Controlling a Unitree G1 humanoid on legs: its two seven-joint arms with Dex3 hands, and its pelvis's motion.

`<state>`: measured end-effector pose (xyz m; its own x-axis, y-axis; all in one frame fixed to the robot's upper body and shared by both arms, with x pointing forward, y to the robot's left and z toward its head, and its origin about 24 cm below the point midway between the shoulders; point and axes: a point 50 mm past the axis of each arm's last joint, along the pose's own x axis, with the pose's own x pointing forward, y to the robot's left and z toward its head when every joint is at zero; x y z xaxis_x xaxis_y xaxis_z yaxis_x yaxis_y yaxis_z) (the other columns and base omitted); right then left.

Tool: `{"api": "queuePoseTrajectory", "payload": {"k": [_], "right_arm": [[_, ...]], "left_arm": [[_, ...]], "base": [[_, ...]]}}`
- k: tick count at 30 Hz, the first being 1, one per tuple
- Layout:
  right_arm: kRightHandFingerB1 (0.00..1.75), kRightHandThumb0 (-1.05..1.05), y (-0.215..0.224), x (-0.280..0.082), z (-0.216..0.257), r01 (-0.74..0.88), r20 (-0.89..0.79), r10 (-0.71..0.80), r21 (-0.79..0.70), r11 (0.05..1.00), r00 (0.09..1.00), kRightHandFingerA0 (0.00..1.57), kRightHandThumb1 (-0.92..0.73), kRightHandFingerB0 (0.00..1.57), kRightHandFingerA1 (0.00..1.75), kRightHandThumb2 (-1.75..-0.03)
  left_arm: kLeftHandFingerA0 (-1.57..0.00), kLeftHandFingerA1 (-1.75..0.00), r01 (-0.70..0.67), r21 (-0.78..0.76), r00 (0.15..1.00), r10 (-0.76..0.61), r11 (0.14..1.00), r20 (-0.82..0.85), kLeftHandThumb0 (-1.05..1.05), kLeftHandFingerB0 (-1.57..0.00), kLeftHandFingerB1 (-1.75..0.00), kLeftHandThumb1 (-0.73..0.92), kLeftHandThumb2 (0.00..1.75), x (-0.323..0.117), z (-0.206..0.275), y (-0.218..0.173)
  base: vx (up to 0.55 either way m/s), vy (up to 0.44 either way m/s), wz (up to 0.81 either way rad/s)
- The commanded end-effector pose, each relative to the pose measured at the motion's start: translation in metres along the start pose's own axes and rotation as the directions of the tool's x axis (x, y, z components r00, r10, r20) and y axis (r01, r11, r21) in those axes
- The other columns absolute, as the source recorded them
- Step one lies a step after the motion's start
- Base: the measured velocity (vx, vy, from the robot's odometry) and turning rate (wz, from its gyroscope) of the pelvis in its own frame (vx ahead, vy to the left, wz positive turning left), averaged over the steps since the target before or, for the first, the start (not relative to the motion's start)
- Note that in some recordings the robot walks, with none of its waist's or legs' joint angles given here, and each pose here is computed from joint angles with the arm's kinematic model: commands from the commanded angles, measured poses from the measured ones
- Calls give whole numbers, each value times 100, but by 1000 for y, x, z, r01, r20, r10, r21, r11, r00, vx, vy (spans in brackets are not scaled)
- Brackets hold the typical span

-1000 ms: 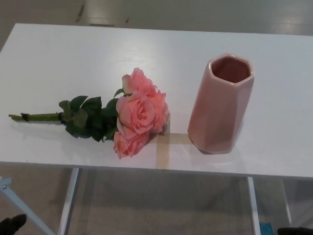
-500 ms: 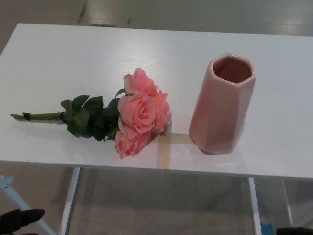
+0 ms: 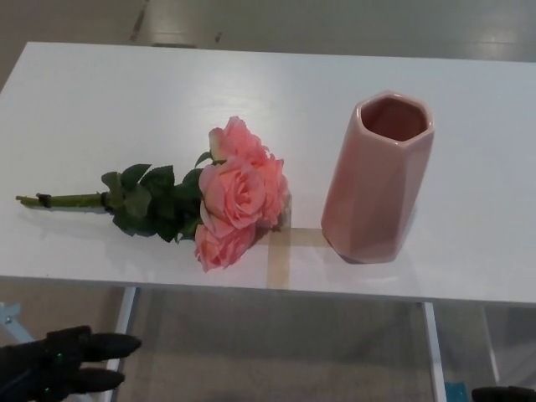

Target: Use the left hand to pick up the rose and then lift and insert it into the pink vase.

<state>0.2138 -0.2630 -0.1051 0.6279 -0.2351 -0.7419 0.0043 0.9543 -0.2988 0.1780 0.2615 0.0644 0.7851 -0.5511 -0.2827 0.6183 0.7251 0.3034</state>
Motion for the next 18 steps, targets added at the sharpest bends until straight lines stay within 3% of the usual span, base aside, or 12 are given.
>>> {"api": "queuePoseTrajectory", "payload": {"k": [1,2,3,4,5,9,10,11,14,16,17,18], "right_arm": [[39,-31,-6,-1,-5,4,-21,-5,-48,999,1000,61,-61,53,41,-58],[39,-31,-6,-1,-4,6,-18,-7,-54,999,1000,62,-61,53,42,-58],[39,-31,-6,0,-3,7,-16,-8,-56,998,1000,62,-61,53,42,-58],[39,-31,-6,0,-3,6,-15,-7,-55,998,1000,62,-61,53,42,-58],[39,-31,-5,0,-3,5,-16,-6,-50,999,1000,62,-61,53,42,-58],[39,-31,-5,-1,-3,4,-14,-5,-45,999,1000,62,-61,53,41,-58],[39,-31,-6,0,-2,4,-13,-4,-47,999,1000,62,-61,54,42,-58],[39,-31,-6,0,-1,4,-12,-5,-46,999,1000,62,-61,54,42,-58],[39,-31,-6,0,0,7,-11,-7,-39,999,1000,62,-61,54,42,-58],[39,-31,-7,0,0,6,-11,-7,-48,999,1000,62,-61,54,42,-58],[39,-31,-7,0,0,9,-10,-10,-51,999,1000,62,-61,54,42,-58],[39,-31,-7,0,0,11,-10,-11,-52,999,1000,62,-61,54,42,-58]], "left_arm": [[-31,-39,378,26,859,-361,926,363,-45,-32,-34,42,53,-21,99,-30],[-32,-40,369,35,851,-352,929,390,-45,-32,-34,42,53,-22,105,-29],[-31,-49,353,46,840,-338,934,425,-52,-27,-42,35,68,-23,112,-27],[-31,-49,336,55,827,-323,940,461,-52,-27,-42,35,68,-25,119,-27],[-35,-41,320,60,820,-308,945,483,-46,-33,-34,41,52,-26,123,-25],[-35,-48,235,69,789,-232,969,569,-53,-30,-41,36,64,-28,138,-20],[-37,-43,185,68,778,-188,980,600,-47,-32,-34,41,53,-27,143,-17],[-33,-47,137,68,770,-149,988,621,-53,-30,-39,36,63,-26,147,-14],[-33,-43,-4,70,761,-42,998,647,-53,-31,-38,36,64,-22,155,-7],[-32,-45,-214,133,792,92,968,603,-52,-26,-39,35,69,-14,161,3],[-32,-34,-258,181,815,114,949,568,-48,-33,-32,41,53,-10,163,7],[-30,-34,-293,223,830,132,930,542,-50,-33,-32,41,53,-7,166,10]], "base": [[0,0,0],[0,0,0],[0,0,0],[0,0,0],[0,0,0],[0,0,0],[0,0,0],[0,0,0],[0,0,0],[0,0,0],[0,0,0],[0,0,0]]}}
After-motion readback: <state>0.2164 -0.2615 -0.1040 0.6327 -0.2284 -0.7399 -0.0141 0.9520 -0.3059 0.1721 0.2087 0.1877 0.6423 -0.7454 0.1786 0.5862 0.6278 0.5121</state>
